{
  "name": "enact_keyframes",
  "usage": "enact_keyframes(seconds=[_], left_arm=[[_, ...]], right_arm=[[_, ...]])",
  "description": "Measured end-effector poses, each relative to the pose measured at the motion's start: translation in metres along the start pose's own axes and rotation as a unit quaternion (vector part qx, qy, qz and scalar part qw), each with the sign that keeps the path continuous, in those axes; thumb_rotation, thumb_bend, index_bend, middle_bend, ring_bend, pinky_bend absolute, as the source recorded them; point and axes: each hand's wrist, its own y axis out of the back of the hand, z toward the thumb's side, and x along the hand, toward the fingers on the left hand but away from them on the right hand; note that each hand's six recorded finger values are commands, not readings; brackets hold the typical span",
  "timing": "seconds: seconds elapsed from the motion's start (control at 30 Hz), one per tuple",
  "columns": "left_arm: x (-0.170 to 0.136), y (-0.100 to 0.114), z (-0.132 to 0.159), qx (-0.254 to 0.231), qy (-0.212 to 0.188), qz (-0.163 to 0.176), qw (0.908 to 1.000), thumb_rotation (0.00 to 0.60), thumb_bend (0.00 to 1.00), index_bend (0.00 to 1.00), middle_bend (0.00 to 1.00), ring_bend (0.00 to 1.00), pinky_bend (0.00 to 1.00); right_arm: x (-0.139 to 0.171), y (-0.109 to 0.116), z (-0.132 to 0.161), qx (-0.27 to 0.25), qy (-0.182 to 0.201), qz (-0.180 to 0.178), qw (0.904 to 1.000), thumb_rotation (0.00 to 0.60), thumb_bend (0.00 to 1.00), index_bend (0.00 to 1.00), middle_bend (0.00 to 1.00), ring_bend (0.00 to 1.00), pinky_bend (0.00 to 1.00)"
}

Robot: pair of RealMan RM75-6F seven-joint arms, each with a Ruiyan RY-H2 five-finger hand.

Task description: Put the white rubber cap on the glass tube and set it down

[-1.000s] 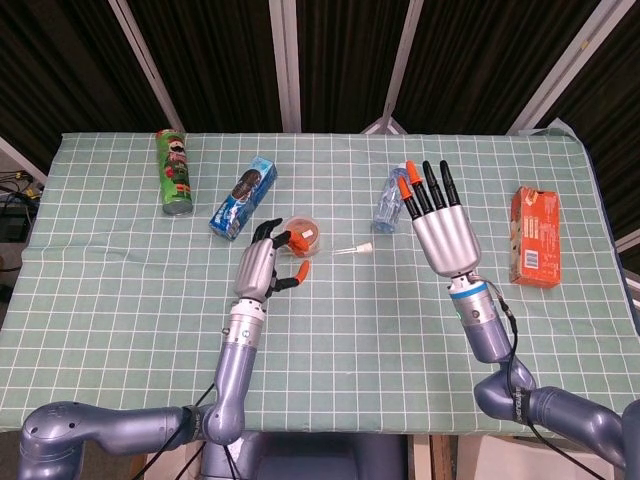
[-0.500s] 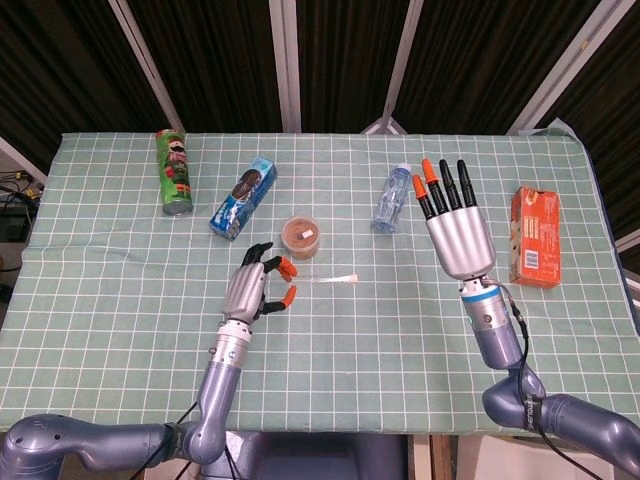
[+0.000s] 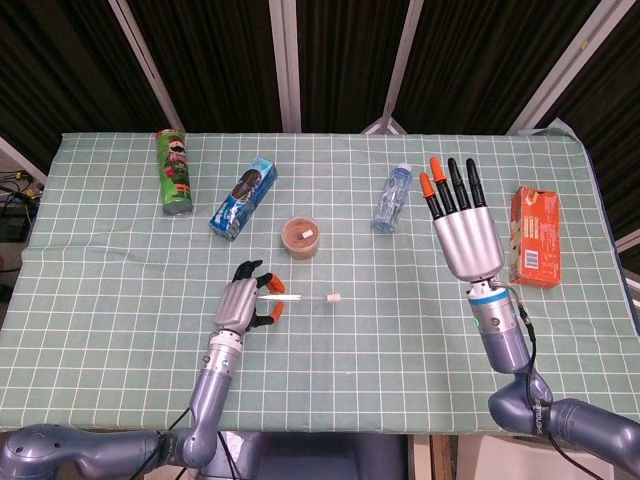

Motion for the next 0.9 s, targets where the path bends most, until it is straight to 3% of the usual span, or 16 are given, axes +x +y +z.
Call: enact_keyframes(seconds=[0.4,0.9], left_arm=[[-0.001,-0.007,-0.012,0.029,0.014,-0.012,0.9994,0.6,0.74,0.53,0.5,0.11,0.0],[-0.002,-0.003,-0.022,0.051,0.038,-0.023,0.9977,0.6,0.39,0.47,0.46,0.11,0.0]], right_arm=[[0.004,0.0,-0.003,-0.002,-0.004,0.005,1.0,0.6,0.5,0.13,0.05,0.01,0.09],[0.005,0.001,0.0,-0.005,-0.002,0.005,1.0,0.6,0.49,0.13,0.05,0.0,0.09]])
